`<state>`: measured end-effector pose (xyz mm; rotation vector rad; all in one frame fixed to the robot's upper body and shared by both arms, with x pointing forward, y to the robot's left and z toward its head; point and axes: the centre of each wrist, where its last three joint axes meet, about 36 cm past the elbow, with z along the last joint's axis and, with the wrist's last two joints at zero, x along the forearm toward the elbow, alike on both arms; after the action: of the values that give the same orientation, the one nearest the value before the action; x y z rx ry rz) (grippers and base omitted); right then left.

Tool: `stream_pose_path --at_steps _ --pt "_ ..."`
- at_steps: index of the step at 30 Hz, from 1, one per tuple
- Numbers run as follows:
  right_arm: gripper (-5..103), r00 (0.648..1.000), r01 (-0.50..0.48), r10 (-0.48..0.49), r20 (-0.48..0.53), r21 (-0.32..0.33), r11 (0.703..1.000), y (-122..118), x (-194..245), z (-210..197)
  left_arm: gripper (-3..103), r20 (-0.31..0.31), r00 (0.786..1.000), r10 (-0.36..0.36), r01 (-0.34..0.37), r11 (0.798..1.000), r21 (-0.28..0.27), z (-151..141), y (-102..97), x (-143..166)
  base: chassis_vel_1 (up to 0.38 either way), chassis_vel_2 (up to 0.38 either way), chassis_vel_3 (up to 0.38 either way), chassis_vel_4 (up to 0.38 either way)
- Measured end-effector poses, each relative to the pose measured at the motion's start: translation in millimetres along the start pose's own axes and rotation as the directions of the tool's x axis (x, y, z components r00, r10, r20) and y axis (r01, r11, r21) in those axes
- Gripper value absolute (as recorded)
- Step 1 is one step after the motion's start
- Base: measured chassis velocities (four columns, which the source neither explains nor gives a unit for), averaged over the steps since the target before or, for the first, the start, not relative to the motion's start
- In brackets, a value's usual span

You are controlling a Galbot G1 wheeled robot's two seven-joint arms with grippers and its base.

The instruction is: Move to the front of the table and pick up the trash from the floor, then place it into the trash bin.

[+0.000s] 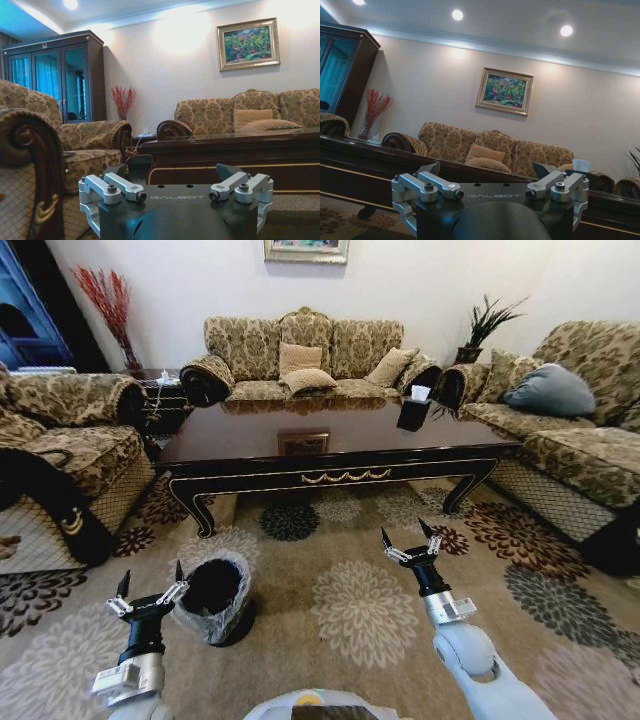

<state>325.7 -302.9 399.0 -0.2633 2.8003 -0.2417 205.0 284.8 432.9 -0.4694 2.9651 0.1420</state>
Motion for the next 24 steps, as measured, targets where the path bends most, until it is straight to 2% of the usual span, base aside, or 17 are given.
stream_pose_path --at_steps 12,24 --pt "100 1.0 -0.001 0.001 0.0 -0.001 1.0 0.2 -0.1 0.3 100 -0.001 1.0 -0.001 0.001 1.0 0.0 0.2 0.1 0.0 0.273 -0.272 -0.265 0.267" --pt "100 1.0 -0.001 0.001 -0.001 -0.001 1.0 0.3 0.0 0.4 100 -0.002 1.0 -0.002 0.002 1.0 0.0 0.4 0.1 0.0 0.364 -0.361 -0.36 0.353"
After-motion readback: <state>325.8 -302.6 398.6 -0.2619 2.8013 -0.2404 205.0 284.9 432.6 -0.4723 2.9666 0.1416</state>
